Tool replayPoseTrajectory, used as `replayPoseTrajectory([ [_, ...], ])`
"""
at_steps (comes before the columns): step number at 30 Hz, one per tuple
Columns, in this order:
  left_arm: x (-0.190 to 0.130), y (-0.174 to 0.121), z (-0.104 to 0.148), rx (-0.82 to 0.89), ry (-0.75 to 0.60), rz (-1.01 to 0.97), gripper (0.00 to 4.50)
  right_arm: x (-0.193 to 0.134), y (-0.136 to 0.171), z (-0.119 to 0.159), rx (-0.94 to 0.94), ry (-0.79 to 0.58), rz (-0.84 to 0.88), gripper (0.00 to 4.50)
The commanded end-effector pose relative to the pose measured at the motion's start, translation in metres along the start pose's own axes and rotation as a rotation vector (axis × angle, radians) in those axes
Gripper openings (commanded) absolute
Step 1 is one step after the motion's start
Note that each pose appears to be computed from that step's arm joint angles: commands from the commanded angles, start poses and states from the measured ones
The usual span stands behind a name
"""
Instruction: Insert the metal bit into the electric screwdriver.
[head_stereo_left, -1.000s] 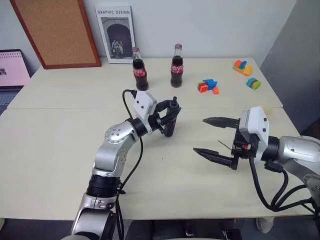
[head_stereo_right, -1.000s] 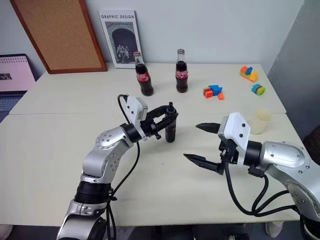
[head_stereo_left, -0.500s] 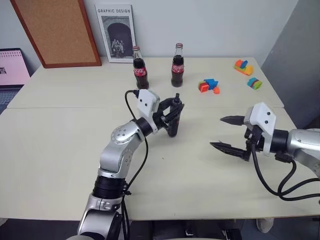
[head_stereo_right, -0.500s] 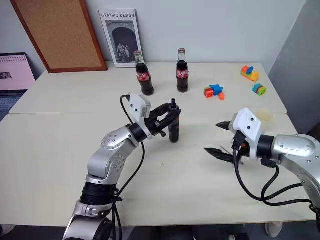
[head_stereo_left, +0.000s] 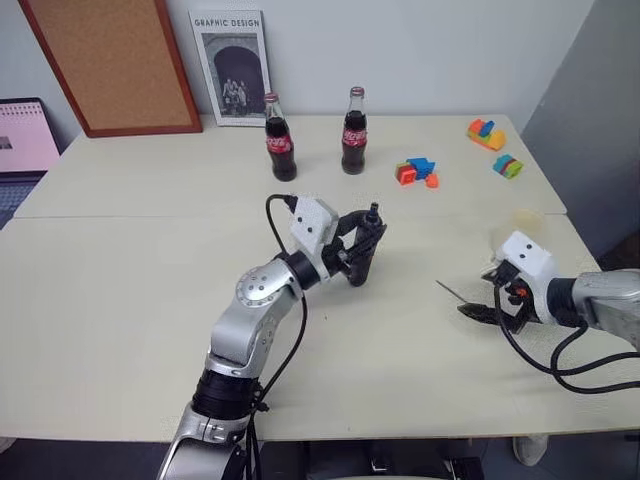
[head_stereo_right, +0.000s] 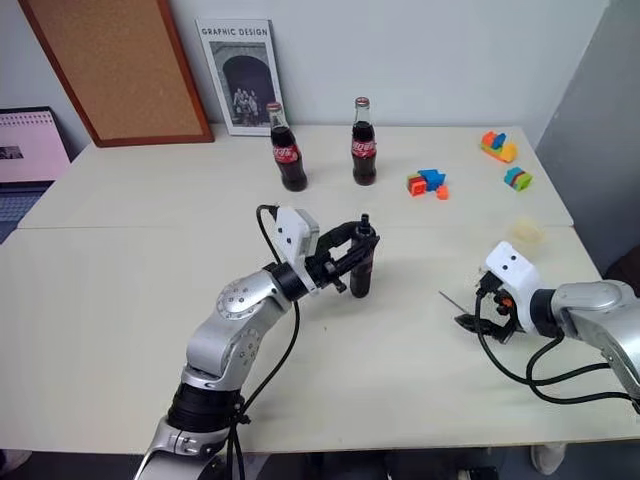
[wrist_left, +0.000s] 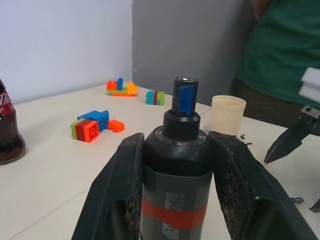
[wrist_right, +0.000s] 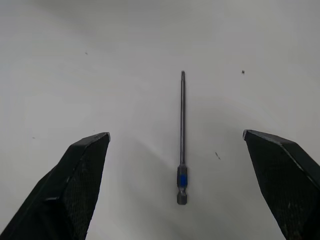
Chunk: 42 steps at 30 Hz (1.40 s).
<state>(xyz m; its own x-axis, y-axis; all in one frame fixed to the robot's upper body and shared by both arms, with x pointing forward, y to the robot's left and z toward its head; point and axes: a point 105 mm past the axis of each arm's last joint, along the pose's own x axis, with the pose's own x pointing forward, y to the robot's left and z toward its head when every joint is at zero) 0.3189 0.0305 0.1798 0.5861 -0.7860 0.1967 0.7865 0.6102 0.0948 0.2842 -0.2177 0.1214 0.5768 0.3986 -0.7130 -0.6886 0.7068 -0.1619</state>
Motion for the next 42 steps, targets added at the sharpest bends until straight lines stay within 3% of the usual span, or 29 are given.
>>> replayPoseTrajectory([
  [1, 0.001, -0.010, 0.008, 0.035, -0.039, -0.021, 1.63, 0.004, -0.009, 0.000, -0.023, 0.038, -0.030, 4.50],
  [8, 0.001, -0.013, 0.005, 0.050, -0.038, -0.027, 1.63, 0.019, -0.013, -0.004, 0.005, 0.090, 0.016, 4.50],
  [11, 0.002, -0.014, 0.004, 0.057, -0.040, -0.025, 1.63, 0.027, -0.015, -0.005, 0.015, 0.114, 0.034, 4.04],
  [16, 0.002, -0.016, 0.002, 0.067, -0.039, -0.027, 1.63, 0.030, -0.018, -0.007, -0.008, 0.157, 0.044, 2.62],
  [27, 0.004, -0.015, 0.001, 0.081, -0.037, -0.025, 1.63, 0.034, -0.009, -0.007, -0.012, 0.172, 0.089, 0.06],
  [36, 0.004, -0.012, 0.007, 0.084, -0.054, -0.052, 1.63, 0.026, -0.012, 0.009, 0.071, 0.080, 0.078, 0.00],
  [42, -0.003, -0.004, 0.015, 0.100, -0.038, -0.097, 1.63, 0.002, -0.009, 0.049, 0.139, -0.215, 0.062, 0.00],
])
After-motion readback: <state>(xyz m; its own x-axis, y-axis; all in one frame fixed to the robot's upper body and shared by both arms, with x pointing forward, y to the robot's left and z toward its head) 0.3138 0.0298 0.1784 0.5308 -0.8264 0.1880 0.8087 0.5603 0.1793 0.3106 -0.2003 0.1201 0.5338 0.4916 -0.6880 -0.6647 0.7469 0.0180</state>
